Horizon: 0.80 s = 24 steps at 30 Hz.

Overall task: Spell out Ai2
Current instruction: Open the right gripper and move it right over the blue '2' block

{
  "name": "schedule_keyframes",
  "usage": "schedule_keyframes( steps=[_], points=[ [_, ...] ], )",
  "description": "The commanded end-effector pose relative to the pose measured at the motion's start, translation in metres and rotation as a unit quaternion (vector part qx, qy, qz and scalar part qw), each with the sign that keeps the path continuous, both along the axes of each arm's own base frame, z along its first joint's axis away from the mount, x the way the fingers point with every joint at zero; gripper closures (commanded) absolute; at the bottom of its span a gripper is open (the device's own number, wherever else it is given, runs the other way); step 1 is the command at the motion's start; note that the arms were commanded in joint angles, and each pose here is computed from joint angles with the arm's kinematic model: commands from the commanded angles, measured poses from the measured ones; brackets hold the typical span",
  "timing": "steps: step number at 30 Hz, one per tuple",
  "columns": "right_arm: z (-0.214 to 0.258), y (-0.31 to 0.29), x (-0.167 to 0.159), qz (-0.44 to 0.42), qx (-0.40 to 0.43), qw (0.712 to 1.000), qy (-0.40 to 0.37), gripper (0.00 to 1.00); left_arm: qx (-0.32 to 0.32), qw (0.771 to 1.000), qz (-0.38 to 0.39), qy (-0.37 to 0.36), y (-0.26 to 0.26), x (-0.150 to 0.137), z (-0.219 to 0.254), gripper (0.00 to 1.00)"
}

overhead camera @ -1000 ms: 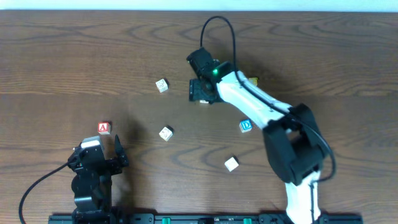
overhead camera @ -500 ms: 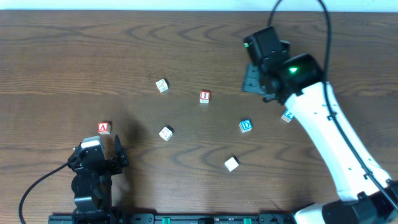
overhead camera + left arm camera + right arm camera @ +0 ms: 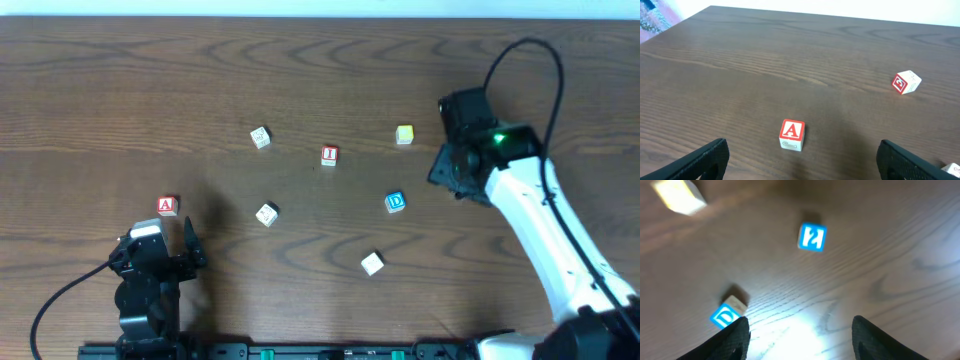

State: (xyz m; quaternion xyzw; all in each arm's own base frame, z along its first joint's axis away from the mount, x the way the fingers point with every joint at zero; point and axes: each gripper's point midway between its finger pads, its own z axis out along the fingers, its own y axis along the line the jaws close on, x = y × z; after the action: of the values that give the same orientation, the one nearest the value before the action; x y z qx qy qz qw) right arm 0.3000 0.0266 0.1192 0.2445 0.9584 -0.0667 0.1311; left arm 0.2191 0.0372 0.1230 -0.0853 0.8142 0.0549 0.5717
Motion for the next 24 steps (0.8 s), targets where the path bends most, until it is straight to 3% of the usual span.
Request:
schedule_keyframes(
  steps=[1, 7, 24],
  points=[
    [-0.025, -0.004, -0.012, -0.025, 0.022, 0.999, 0.021, 0.35, -0.007, 1.0, 0.005, 0.008, 0.001, 0.0, -0.009, 0.05],
    [-0.045, -0.018, -0.016, -0.045, 0.028, 0.998, 0.023, 0.32, -0.007, 1.0, 0.004, 0.008, 0.001, 0.0, -0.009, 0.05],
    [-0.067, -0.034, 0.015, -0.058, 0.036, 0.998, -0.001, 0.3, -0.007, 1.0, 0.004, 0.008, 0.001, 0.0, -0.009, 0.05]
  ],
)
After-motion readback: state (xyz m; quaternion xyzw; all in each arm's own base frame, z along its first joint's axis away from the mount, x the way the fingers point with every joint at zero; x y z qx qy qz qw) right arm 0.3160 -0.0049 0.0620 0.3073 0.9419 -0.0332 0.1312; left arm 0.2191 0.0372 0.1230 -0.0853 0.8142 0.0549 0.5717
